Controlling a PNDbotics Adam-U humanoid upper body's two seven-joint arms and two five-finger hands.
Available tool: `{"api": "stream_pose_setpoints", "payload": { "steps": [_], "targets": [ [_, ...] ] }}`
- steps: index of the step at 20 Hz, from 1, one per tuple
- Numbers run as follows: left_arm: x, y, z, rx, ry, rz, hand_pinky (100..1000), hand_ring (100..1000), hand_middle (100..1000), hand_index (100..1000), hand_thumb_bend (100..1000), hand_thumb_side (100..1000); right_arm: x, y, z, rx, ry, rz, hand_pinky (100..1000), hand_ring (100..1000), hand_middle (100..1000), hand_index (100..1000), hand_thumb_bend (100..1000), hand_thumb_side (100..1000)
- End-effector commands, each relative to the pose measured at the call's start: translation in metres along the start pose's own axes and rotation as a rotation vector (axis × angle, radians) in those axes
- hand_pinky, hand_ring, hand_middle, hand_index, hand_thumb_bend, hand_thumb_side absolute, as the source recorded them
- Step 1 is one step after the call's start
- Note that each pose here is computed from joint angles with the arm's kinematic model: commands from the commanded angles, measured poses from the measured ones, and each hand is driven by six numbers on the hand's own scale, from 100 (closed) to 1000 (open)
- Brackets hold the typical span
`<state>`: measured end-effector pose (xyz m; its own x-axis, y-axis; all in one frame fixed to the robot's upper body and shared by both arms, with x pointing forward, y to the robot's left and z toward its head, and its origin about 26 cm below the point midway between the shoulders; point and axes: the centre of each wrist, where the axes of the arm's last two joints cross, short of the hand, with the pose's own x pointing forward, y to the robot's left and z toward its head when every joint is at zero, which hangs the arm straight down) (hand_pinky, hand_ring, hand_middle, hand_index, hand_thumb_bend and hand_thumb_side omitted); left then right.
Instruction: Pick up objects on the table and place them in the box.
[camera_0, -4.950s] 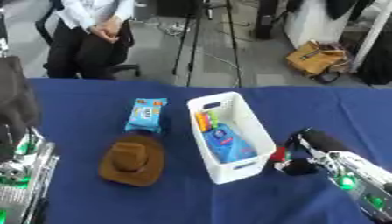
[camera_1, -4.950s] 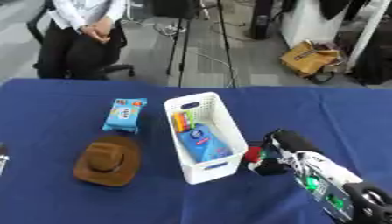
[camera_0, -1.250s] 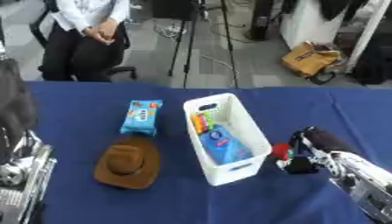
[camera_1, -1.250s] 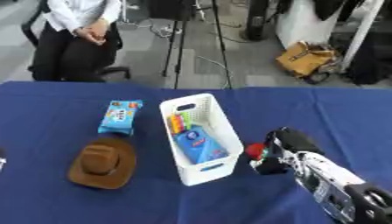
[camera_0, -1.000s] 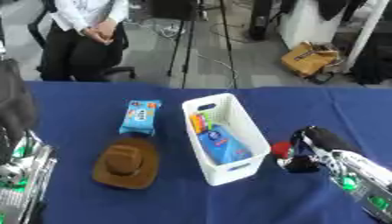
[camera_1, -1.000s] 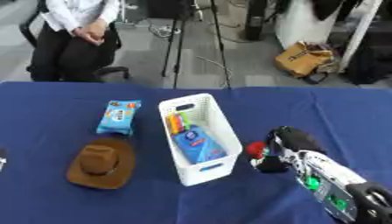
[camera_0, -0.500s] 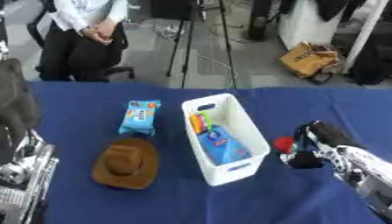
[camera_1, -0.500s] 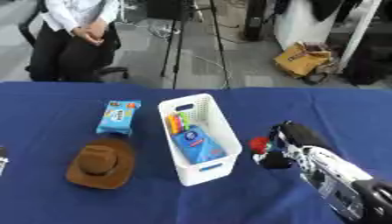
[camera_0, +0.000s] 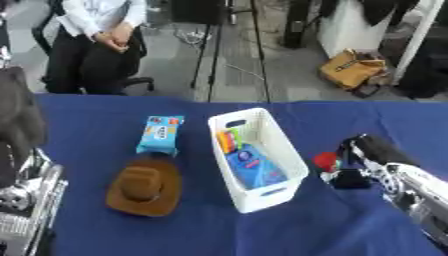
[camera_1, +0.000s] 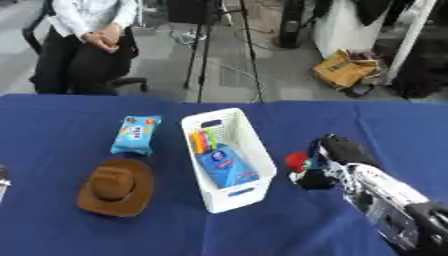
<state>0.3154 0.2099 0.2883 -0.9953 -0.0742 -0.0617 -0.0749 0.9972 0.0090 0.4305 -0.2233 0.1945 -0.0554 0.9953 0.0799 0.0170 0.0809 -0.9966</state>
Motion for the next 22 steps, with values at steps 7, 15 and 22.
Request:
{"api": "stream_pose_setpoints", "payload": {
  "steps": [7, 15, 22],
  "targets": [
    [0.003, 0.002, -0.007, -0.002, -0.024, -0.001, 901, 942, 885, 985, 100, 1000, 0.0, -0.034, 0.004, -0.088, -0.007, 0.002, 846, 818, 488, 593, 327, 533],
    [0.003, 0.002, -0.007, -0.003, -0.022, -0.002, 901, 942, 885, 985, 100, 1000, 0.011, -0.055, 0.011, -0.136, -0.036, 0.006, 846, 816, 484, 591, 317, 552],
    [0.003, 0.002, -0.006, -0.005, -0.018, -0.003, 901, 942, 885, 985, 100, 1000, 0.022, -0.072, 0.017, -0.174, -0.067, 0.012, 846, 815, 482, 589, 311, 562]
  ]
}}
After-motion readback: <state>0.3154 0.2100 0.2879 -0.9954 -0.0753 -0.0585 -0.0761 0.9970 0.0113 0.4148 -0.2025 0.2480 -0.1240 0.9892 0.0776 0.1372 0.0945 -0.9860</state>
